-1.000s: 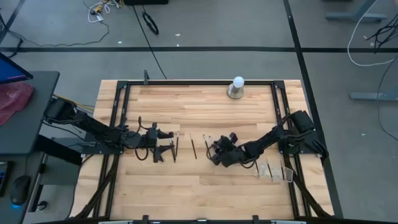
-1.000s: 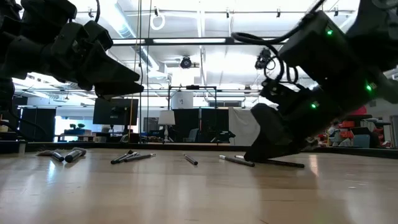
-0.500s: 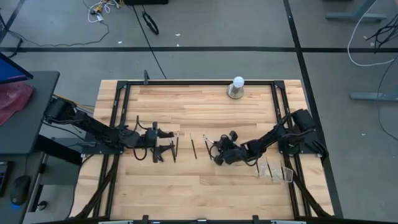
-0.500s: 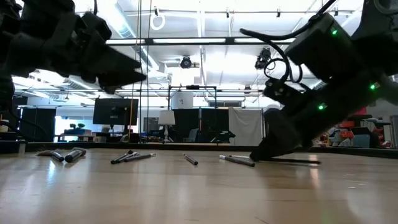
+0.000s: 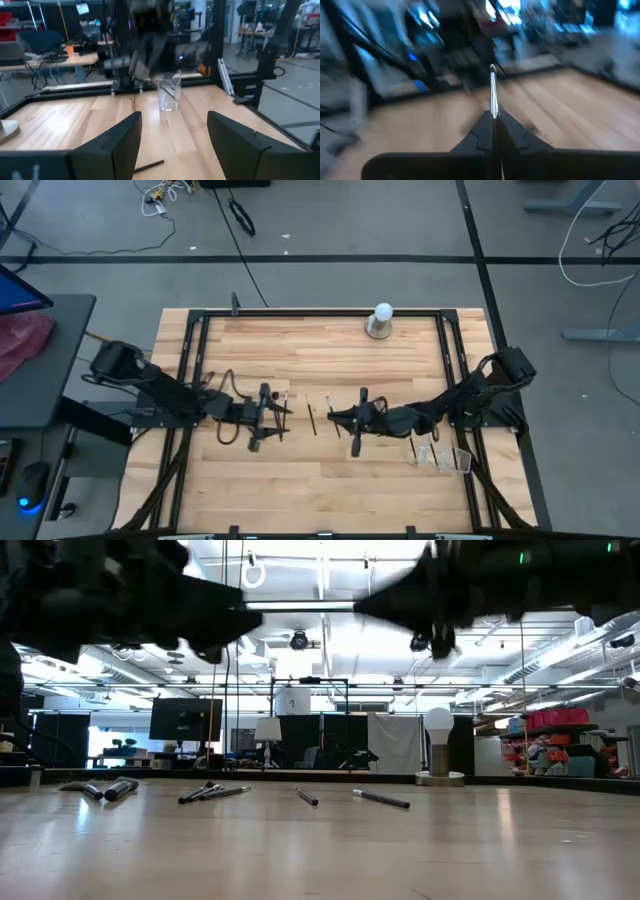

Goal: Put items in baskets/containers
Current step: Put the black eyeshadow brush into the transparent organizer

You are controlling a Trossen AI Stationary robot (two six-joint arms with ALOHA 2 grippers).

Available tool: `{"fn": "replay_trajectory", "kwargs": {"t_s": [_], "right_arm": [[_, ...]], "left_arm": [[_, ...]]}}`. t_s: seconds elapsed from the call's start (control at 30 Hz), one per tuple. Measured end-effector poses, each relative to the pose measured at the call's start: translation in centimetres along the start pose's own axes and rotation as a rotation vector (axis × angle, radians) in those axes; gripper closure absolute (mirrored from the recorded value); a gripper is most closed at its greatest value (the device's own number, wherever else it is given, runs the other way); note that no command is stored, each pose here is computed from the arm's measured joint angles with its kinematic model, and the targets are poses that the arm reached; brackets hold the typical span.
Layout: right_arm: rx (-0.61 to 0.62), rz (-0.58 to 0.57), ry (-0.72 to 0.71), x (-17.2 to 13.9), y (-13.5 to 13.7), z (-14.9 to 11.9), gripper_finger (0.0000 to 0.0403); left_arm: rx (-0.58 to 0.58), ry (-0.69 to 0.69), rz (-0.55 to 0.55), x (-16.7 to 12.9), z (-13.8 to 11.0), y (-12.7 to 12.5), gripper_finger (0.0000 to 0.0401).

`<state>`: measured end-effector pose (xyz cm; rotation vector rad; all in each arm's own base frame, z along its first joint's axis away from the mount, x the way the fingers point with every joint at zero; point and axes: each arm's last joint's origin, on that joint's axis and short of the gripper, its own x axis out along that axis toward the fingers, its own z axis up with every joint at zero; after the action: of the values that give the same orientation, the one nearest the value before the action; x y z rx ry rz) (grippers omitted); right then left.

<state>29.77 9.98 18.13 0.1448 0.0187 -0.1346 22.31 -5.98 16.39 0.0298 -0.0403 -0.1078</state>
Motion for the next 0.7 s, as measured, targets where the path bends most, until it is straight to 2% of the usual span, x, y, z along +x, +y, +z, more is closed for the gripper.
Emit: {"fn": "replay_trajectory", "kwargs": {"t_s": [0.17,0.3,0.43,0.6,0.7], "right_arm": [[-0.001,0.063,-0.030,-0.2,0.6,0.3,0.0396],[-0.007,0.084,-0.032,-0.4,0.9,0.3,0.0396],[-0.028,0.102,-0.026,-0.6,1.4,0.3,0.0396],[-0.041,0.114,-0.015,-0.8,1.8,0.1,0.0396],[-0.045,0.114,-0.015,-0.8,1.8,0.1,0.0395]], "left_arm": [[0.031,-0.048,-0.062,4.5,1.0,-0.5,0.0170],[0.048,-0.089,-0.050,7.0,1.8,-0.8,0.0170],[0.058,-0.114,-0.030,7.8,2.3,-0.9,0.0175],[0.032,-0.091,0.022,7.8,2.0,-0.7,0.0212],[0.037,-0.106,-0.012,7.8,2.2,-0.8,0.0236]]}}
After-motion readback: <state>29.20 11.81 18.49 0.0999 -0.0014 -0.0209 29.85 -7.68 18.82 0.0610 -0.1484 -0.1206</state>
